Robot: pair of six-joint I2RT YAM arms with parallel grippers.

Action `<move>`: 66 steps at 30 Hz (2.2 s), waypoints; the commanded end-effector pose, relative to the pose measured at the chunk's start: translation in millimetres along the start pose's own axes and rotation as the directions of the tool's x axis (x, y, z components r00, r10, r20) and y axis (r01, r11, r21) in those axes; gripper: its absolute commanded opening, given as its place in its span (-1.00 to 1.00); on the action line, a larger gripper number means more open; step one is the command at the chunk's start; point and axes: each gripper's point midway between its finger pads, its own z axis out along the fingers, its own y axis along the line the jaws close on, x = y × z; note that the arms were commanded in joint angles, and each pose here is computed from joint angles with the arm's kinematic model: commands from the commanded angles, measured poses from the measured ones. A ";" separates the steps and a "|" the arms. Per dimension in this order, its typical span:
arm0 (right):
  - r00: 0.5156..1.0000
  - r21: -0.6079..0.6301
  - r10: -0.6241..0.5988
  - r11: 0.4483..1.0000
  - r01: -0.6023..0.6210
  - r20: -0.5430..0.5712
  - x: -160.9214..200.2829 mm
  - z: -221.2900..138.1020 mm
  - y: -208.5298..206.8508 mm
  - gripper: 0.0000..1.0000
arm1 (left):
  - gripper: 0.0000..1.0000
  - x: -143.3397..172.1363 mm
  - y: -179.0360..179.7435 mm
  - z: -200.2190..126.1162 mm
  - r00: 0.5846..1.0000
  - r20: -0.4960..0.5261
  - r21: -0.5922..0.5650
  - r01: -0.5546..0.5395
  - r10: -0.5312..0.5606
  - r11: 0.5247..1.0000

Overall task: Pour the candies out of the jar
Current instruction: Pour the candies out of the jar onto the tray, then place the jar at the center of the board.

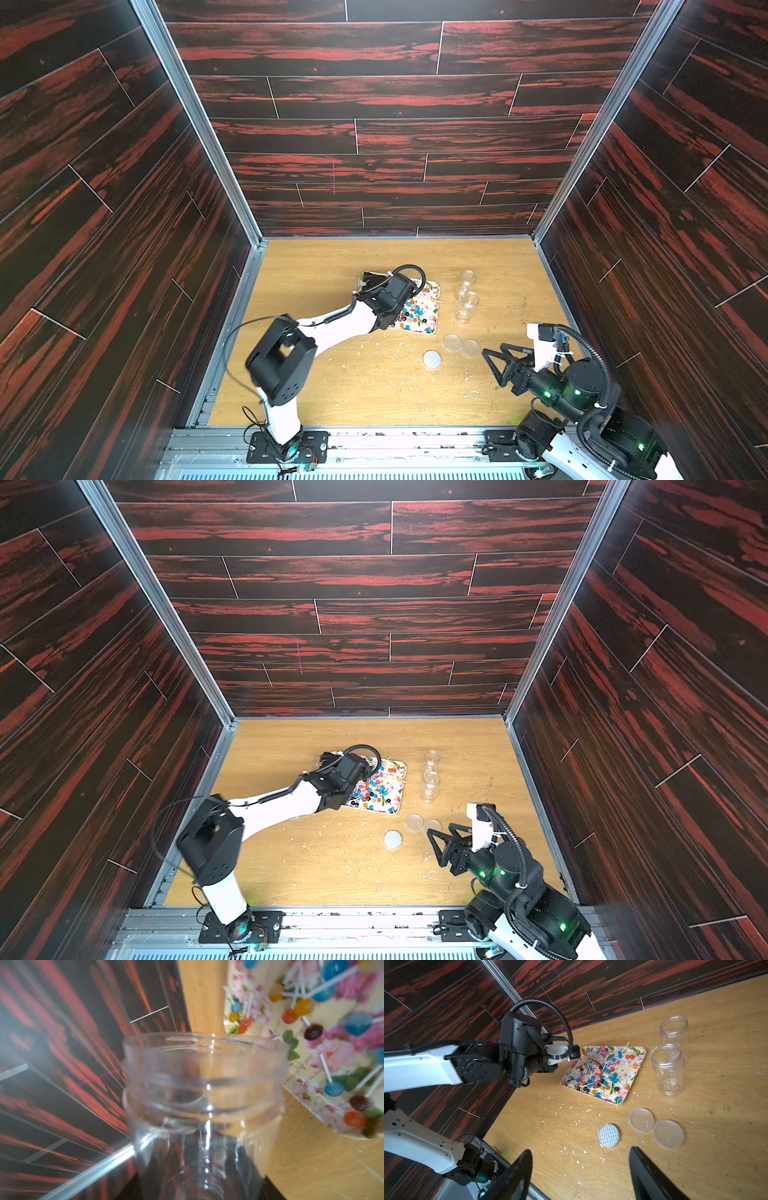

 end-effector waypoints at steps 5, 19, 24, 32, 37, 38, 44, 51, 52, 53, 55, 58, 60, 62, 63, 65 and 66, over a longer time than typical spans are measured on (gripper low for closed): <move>0.999 -0.028 0.033 0.999 -0.034 -0.009 -23.3 13.2 21.8 0.51 | -0.05 25.4 47.9 -47.3 0.889 0.161 0.035 0.430 -0.429 0.902; 0.990 -0.172 -0.041 0.985 0.017 -0.134 -82.6 78.0 98.5 0.33 | -0.03 44.0 60.6 -143.5 0.491 0.494 0.386 0.615 -0.717 0.688; 0.981 -0.300 -0.015 0.953 -0.044 -0.193 -101.8 104.0 119.2 0.16 | -0.02 36.5 57.0 -167.3 0.419 0.535 0.496 0.547 -0.734 0.674; 0.939 -0.440 -0.030 0.888 -0.133 -0.343 -103.5 139.2 147.2 -0.08 | -0.02 24.5 41.2 -187.4 0.360 0.562 0.599 0.443 -0.744 0.667; 0.913 -0.457 -0.025 0.871 -0.181 -0.408 -94.8 157.2 152.2 -0.20 | 0.00 12.8 40.8 -191.0 0.344 0.569 0.630 0.401 -0.747 0.665; 0.909 -0.452 -0.026 0.873 -0.181 -0.415 -92.8 160.4 151.1 -0.22 | -0.01 10.8 41.3 -191.5 0.341 0.570 0.634 0.396 -0.747 0.665; 0.891 -0.434 -0.033 0.881 -0.188 -0.454 -83.0 173.3 148.4 -0.32 | 0.00 2.9 35.5 -192.6 0.334 0.583 0.647 0.361 -0.741 0.672; 0.871 -0.375 -0.055 0.915 -0.152 -0.488 -68.3 183.3 140.3 -0.36 | 0.00 3.4 33.6 -191.6 0.339 0.585 0.643 0.360 -0.737 0.676; 0.868 -0.368 -0.055 0.917 -0.152 -0.494 -65.8 184.0 139.3 -0.36 | 0.00 3.1 32.8 -191.8 0.341 0.587 0.643 0.356 -0.735 0.678; 0.864 -0.362 -0.057 0.920 -0.149 -0.500 -63.1 185.4 138.2 -0.37 | 0.00 2.5 31.4 -191.7 0.342 0.586 0.645 0.351 -0.735 0.678; 0.859 -0.352 -0.061 0.925 -0.142 -0.508 -59.5 187.0 137.0 -0.42 | 0.00 1.7 30.9 -192.5 0.342 0.588 0.647 0.344 -0.733 0.680; 0.856 -0.331 -0.068 0.936 -0.123 -0.512 -56.6 189.9 134.0 -0.52 | 0.01 0.7 29.1 -191.7 0.348 0.588 0.648 0.338 -0.731 0.682; 0.855 -0.315 -0.077 0.943 -0.105 -0.514 -55.4 191.7 132.3 -0.58 | 0.01 0.2 28.2 -191.7 0.350 0.589 0.648 0.334 -0.728 0.685; 0.853 -0.307 -0.086 0.948 -0.089 -0.515 -54.7 192.5 132.3 -0.66 | 0.02 0.1 27.8 -191.9 0.350 0.590 0.649 0.331 -0.728 0.685; 0.852 -0.302 -0.089 0.950 -0.083 -0.516 -54.6 193.2 131.6 -0.70 | 0.04 -0.2 27.6 -191.8 0.352 0.590 0.648 0.330 -0.727 0.686; 0.851 -0.296 -0.095 0.952 -0.073 -0.517 -54.2 193.2 132.3 -0.76 | 0.06 0.0 27.0 -191.3 0.355 0.589 0.648 0.330 -0.727 0.686; 0.850 -0.291 -0.096 0.954 -0.070 -0.518 -54.2 193.7 131.5 -0.80 | 0.06 0.6 26.8 -191.2 0.356 0.588 0.648 0.331 -0.727 0.686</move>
